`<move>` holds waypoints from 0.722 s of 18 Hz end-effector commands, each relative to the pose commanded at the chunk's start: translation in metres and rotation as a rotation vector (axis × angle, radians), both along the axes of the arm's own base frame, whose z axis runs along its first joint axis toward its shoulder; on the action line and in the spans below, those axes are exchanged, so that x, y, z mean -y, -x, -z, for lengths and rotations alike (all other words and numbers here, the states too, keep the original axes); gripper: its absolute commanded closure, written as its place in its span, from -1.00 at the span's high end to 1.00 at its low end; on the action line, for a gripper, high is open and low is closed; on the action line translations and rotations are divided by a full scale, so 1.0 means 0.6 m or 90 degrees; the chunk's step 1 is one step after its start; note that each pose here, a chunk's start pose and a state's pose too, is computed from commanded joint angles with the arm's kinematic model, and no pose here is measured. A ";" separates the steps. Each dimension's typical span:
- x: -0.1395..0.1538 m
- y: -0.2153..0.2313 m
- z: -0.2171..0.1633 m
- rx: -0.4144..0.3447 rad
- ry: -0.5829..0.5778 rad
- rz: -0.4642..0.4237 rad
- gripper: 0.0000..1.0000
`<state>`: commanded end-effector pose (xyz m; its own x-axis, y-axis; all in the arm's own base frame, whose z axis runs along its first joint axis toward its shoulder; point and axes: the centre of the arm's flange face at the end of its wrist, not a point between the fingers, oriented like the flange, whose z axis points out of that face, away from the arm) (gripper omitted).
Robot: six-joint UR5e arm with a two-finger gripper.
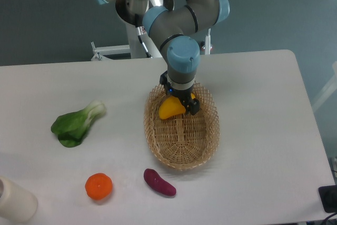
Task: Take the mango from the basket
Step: 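Close the gripper around the yellow mango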
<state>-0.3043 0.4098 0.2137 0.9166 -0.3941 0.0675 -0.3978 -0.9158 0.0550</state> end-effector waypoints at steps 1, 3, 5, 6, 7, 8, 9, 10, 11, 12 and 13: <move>0.001 -0.001 0.001 0.001 0.001 0.000 1.00; 0.001 -0.001 0.003 0.000 0.000 -0.001 1.00; -0.001 -0.001 0.009 -0.007 -0.005 -0.006 0.69; 0.000 -0.002 0.011 -0.010 -0.007 -0.015 0.47; -0.001 -0.001 0.012 -0.011 -0.007 -0.019 0.27; -0.001 0.000 0.010 -0.013 -0.008 -0.021 0.07; -0.003 0.002 0.007 -0.015 -0.010 -0.021 -0.15; -0.003 0.004 0.005 -0.017 -0.010 -0.022 -0.31; -0.006 0.006 0.001 -0.019 -0.012 -0.021 -0.42; -0.008 0.008 -0.003 -0.022 -0.015 -0.022 -0.44; -0.011 0.012 -0.007 -0.024 -0.016 -0.022 -0.45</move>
